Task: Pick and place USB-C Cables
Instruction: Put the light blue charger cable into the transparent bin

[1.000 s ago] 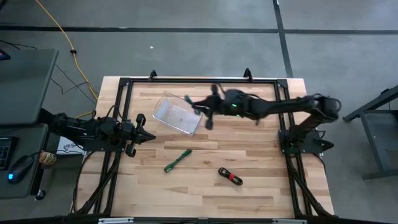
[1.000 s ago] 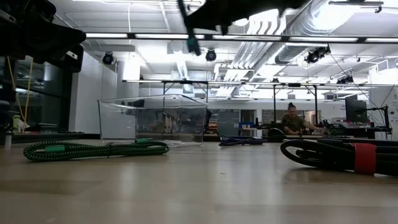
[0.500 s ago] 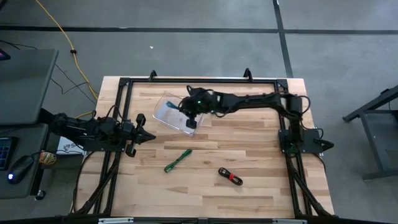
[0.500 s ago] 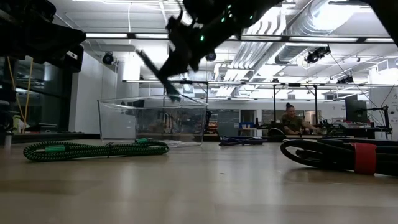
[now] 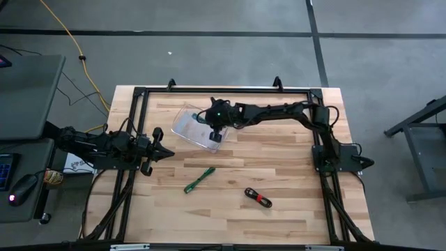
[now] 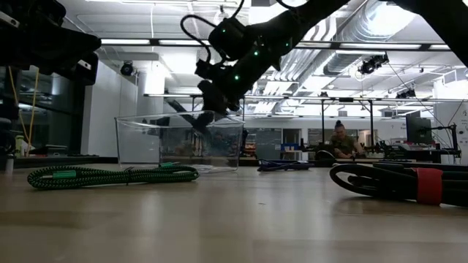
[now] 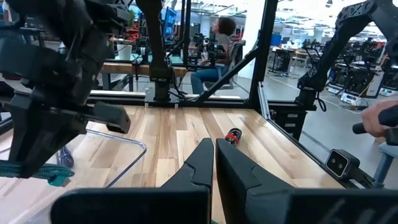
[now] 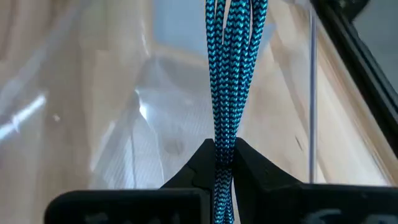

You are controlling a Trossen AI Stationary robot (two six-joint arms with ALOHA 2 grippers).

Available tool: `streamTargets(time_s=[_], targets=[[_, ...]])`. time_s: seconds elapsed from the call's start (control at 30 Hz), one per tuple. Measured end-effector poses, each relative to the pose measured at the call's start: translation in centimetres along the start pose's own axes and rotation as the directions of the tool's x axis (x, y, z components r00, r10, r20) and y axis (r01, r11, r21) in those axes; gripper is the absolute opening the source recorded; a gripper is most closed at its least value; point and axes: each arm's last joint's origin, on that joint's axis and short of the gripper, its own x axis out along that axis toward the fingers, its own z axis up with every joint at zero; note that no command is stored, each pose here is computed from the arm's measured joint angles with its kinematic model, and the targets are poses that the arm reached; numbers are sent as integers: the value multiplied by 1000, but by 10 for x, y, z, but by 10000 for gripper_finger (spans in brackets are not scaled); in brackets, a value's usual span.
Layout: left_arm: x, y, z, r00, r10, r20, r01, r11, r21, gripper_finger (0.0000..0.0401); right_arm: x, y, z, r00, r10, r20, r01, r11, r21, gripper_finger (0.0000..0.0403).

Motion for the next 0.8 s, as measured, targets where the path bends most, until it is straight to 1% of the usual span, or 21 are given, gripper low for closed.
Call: streamTargets(time_s=[0.1, 0.23, 0.33, 0.5, 0.67, 0.8], targets=[[0, 0, 0, 1000, 0, 0, 0, 1000, 0, 1, 0, 1, -5, 998, 4, -57, -5, 1000, -18, 14], [0, 0, 0, 1000, 0, 0, 0, 1000, 0, 1, -2, 3, -16, 985, 24, -171, -29, 999, -31, 14], [0, 0, 0, 1000, 0, 0, 0, 1000, 0, 1, -3, 4, -20, 976, 28, -216, -36, 999, -33, 14], [0, 0, 0, 1000, 0, 0, 0, 1000, 0, 1, -6, 5, -30, 947, 36, -319, -50, 998, -35, 14], [0, 0, 0, 1000, 0, 0, 0, 1000, 0, 1, -10, 6, -38, 915, 52, -399, -75, 996, -41, 14], [0, 0, 0, 1000, 0, 0, 0, 1000, 0, 0, -11, 6, -40, 903, 56, -425, -82, 996, -42, 14]])
